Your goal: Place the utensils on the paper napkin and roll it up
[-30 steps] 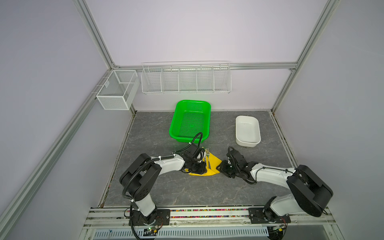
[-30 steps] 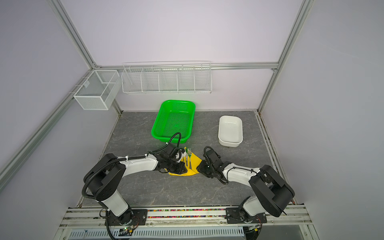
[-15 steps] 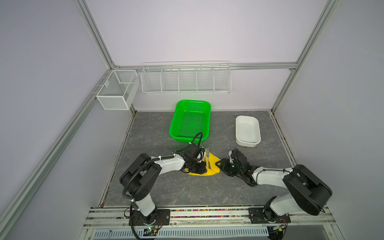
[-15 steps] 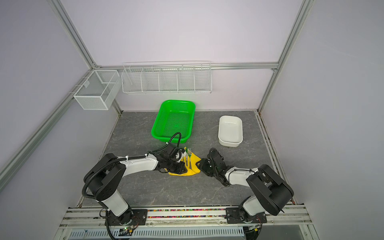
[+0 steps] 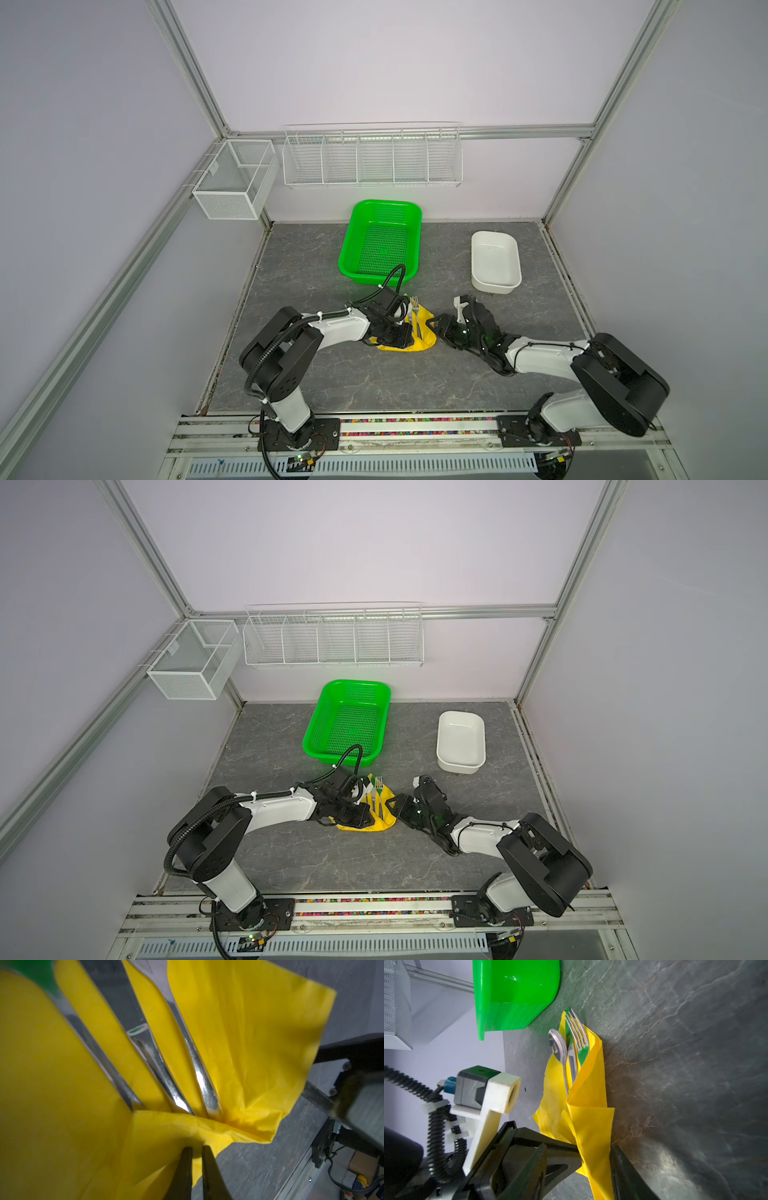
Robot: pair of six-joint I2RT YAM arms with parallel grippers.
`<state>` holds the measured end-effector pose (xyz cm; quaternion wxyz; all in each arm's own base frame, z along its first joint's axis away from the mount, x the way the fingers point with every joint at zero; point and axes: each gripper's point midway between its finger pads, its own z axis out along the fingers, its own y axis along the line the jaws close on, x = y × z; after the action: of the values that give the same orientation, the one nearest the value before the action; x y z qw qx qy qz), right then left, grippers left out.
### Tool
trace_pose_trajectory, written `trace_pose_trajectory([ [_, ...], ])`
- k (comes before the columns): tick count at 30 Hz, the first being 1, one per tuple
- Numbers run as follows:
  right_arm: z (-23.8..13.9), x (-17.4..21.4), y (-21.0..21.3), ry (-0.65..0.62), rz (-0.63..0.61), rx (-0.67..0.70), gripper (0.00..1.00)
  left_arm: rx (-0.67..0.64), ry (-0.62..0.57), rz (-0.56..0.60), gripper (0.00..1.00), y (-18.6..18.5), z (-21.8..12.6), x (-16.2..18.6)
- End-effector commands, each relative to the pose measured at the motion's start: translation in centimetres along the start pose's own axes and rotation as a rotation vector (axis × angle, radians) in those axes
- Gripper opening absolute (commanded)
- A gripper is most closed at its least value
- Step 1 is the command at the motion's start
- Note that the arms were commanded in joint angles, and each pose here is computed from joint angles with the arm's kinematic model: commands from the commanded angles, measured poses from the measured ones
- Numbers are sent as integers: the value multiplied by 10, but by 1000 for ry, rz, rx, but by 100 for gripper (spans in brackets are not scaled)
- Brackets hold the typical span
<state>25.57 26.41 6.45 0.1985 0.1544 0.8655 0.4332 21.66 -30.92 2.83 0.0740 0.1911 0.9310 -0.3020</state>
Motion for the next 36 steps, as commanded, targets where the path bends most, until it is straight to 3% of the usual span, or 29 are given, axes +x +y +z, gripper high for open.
trace_pose_trajectory([
  [1,3,11,2,35,-6,-1,52,-22,-5,8,13,2,0,-1],
  [9,5,17,-10,28,30,23,57,-27,-4,10,13,3,0,0],
  [20,7,14,4,34,48,-57,59,-27,-8,8,13,3,-1,-1],
  [25,8,24,5,67,-50,55,59,-31,-8,10,13,3,-2,-2],
  [36,3,30,-9,46,23,46,59,-33,-13,11,13,2,-3,-3],
])
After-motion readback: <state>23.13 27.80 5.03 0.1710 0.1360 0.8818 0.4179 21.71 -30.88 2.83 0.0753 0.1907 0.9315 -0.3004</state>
